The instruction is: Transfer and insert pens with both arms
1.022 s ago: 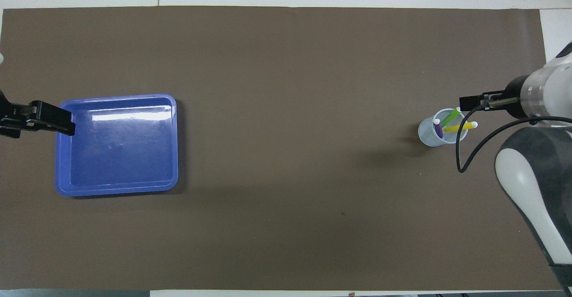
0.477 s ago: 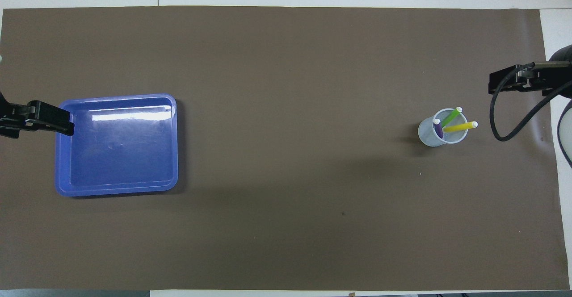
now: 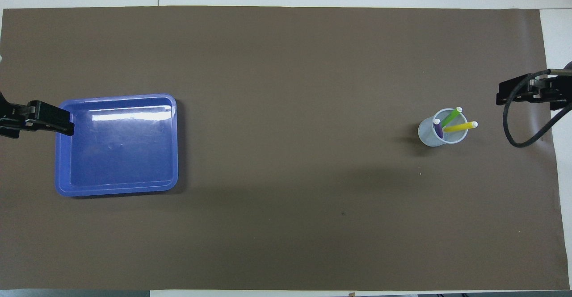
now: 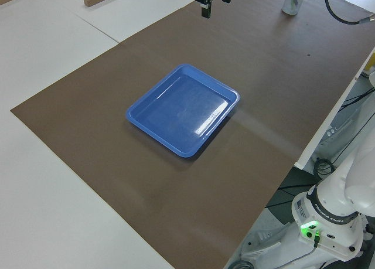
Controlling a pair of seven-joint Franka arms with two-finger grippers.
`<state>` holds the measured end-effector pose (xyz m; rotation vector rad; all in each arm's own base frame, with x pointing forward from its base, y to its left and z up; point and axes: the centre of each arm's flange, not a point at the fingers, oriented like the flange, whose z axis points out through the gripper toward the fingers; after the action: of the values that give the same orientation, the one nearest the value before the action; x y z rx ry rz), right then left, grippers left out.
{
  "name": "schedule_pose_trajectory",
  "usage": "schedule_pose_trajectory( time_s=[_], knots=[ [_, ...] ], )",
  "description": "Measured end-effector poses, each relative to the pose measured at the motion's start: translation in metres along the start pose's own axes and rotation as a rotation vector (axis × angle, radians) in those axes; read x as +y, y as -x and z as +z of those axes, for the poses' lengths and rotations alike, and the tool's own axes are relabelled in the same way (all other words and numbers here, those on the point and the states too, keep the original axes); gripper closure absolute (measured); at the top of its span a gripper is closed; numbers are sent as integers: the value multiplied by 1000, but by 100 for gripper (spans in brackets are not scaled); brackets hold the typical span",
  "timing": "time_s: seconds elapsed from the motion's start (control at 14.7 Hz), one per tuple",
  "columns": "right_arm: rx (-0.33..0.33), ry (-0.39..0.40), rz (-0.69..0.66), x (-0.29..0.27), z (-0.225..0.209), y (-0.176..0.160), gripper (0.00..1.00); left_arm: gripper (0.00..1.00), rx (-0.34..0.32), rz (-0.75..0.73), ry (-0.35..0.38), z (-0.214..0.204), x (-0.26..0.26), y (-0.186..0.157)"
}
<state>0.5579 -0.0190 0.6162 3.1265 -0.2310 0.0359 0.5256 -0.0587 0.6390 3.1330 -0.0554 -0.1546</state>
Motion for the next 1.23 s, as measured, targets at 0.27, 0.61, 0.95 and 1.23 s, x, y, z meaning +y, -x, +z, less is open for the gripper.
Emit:
schedule_pose_trajectory(
  time_s=[0.27,0.61,0.95,1.23],
  knots=[
    [-6,-13,25,12,2,-1,0,0,0,0,0,0,0,0],
    [-14,-13,20,11,6,-1,0,0,0,0,0,0,0,0],
    [-19,-12,4,6,9,0,0,0,0,0,0,0,0,0],
    [-19,-11,-13,-3,9,2,0,0,0,0,0,0,0,0]
  ],
)
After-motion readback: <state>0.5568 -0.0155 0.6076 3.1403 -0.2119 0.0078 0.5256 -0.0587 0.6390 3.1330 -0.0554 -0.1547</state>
